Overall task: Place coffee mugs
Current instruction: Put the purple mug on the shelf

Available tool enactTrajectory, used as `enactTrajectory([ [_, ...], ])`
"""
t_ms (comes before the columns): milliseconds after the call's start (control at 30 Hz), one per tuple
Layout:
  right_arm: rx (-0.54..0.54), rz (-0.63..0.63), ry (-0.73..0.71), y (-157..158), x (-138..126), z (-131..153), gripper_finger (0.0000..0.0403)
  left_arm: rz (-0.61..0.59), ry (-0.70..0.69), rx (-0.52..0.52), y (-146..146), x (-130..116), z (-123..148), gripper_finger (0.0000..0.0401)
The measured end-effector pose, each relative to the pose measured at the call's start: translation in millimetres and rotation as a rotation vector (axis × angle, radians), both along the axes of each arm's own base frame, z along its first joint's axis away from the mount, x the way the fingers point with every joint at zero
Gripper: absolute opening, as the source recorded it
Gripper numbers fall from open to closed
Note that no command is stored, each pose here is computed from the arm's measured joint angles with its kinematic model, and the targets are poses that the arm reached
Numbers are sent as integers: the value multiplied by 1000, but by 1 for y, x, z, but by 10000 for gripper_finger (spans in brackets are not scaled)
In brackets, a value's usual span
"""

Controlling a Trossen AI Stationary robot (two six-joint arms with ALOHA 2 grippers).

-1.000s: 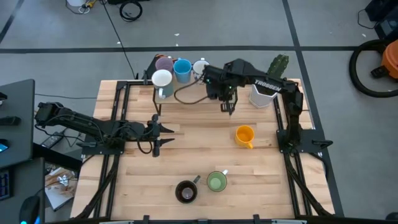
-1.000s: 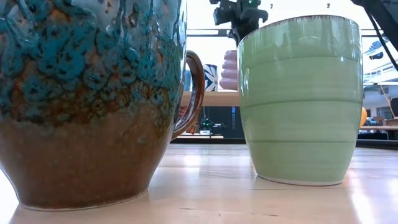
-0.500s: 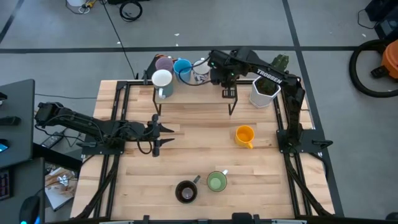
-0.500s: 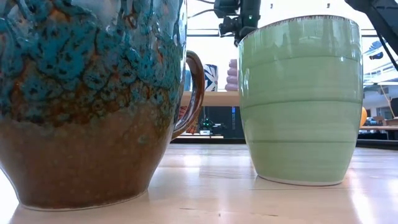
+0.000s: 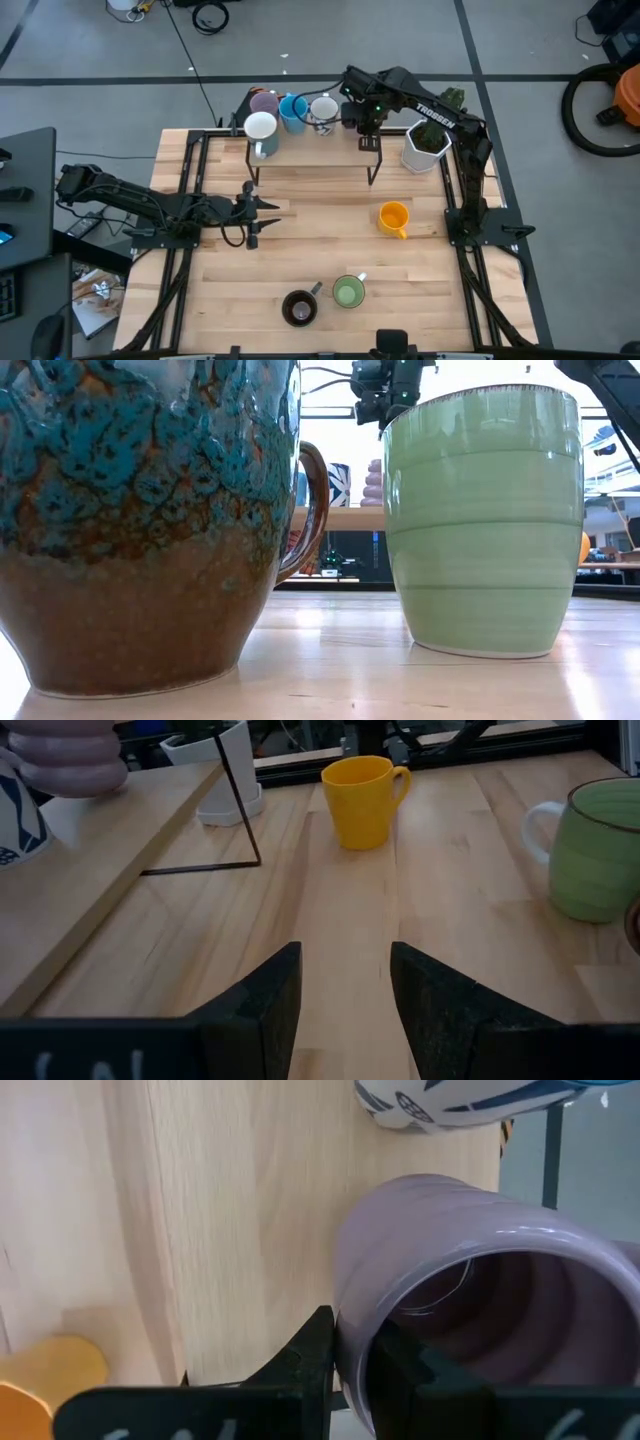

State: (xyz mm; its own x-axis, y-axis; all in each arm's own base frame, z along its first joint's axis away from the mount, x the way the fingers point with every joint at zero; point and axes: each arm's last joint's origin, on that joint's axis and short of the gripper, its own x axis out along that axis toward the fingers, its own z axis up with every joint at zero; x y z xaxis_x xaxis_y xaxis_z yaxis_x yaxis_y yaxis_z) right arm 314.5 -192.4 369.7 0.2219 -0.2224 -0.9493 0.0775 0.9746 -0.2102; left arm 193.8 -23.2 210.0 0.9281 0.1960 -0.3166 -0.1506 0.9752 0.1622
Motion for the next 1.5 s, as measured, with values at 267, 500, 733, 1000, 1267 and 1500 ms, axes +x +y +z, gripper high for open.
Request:
enactTrajectory([
  [267,20,13,-20,-3,-1,0,48,1,0,-2,0,0,0,160],
  [500,22,31,-24,-3,-1,0,48,3,-1,-8,0,0,0,160],
  [733,18,33,-29,-3,0,0,51,4,-3,-13,0,0,0,160],
  [1000,5,36,-42,-3,1,1,68,4,-3,-13,0,0,0,160],
  [1267,-30,30,-58,-6,4,0,101,8,-5,-25,0,0,0,160],
  [1500,-58,15,-6,-7,6,-11,140,8,-5,-25,0,0,0,160],
])
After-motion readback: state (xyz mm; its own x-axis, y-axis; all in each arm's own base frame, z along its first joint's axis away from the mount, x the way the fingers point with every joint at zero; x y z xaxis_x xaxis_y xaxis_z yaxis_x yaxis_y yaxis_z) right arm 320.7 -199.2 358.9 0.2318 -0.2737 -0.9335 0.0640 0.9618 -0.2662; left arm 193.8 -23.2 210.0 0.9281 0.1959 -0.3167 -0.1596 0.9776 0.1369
